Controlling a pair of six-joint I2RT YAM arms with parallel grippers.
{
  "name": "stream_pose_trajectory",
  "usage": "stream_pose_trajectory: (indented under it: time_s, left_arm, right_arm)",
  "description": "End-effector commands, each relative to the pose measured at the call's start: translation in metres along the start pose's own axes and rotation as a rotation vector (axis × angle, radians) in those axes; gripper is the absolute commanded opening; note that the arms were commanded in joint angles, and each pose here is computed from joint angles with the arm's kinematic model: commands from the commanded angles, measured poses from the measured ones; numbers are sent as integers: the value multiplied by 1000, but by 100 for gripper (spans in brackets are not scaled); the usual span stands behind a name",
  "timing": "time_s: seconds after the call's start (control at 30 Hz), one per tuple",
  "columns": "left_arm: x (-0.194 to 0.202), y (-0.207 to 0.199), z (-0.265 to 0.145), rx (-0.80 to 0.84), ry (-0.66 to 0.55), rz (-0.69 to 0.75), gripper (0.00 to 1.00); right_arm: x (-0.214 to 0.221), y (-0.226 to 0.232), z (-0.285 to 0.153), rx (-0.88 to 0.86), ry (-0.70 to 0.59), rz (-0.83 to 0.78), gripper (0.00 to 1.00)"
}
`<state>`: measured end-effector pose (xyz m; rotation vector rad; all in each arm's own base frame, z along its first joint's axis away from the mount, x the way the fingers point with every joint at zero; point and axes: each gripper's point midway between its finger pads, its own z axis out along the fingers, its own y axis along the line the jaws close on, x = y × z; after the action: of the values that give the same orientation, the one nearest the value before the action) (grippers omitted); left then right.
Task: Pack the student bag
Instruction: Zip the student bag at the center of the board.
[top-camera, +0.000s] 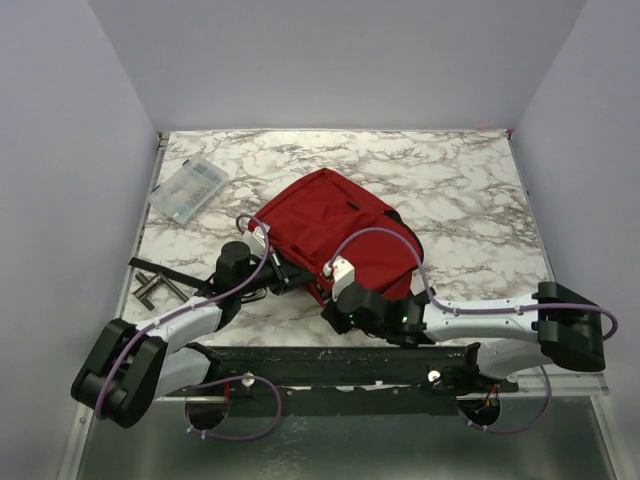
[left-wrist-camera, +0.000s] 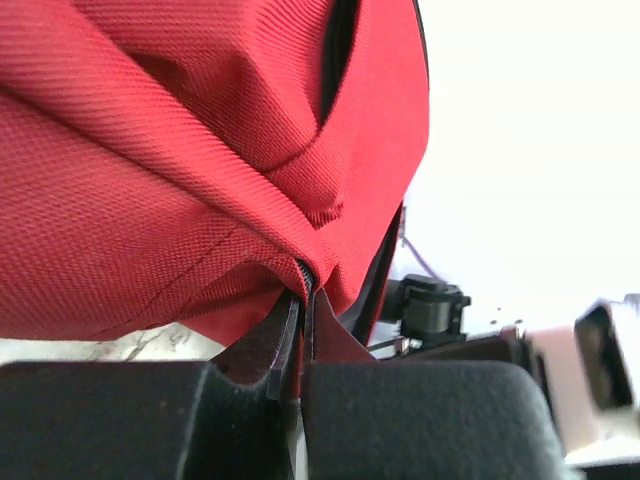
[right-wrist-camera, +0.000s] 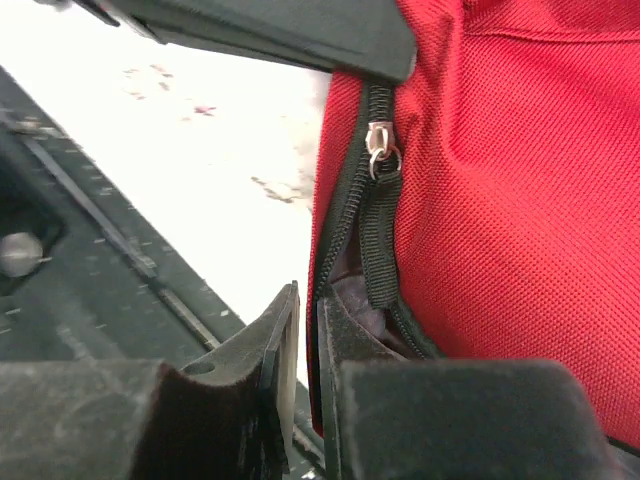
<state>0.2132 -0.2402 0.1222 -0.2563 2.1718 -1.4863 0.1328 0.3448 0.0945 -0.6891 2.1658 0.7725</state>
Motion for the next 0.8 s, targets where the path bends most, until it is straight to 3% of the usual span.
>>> stream_pose_trajectory:
  time_s: [0.0,0.13,0.2,0.27,0.33,0.47,0.63,0.77]
  left_arm:
    - [-39,-34,8,126,-84,-191,0]
    - [-48,-57,7,292,-88,-235,0]
    - [-52,-75,2,416,-99,-238,0]
    - [-53,-84,-2,512,-84,-258,0]
    - [-48,-72,5,477,-47,-306,0]
    - [-39,-63,1,459,-54,-233,0]
    - [-33,-53,3,434,-46,-203,0]
    - [-30,-54,1,439,-51,-153,0]
  right_arm:
    - [5,-47,0,372,-24,-290,17]
    - [16,-39,11,389,18,-375,23]
    - [28,-23,19,291,59,-350,32]
    - [34,-4,18,172,65,-282,45]
    - [30,19,12,-10,69,-158,53]
    - [-1,33,-21,-239,31,61,70]
    - [-46,8,-42,-236,-20,228,73]
    - [-65,-6,-45,-235,11,350,62]
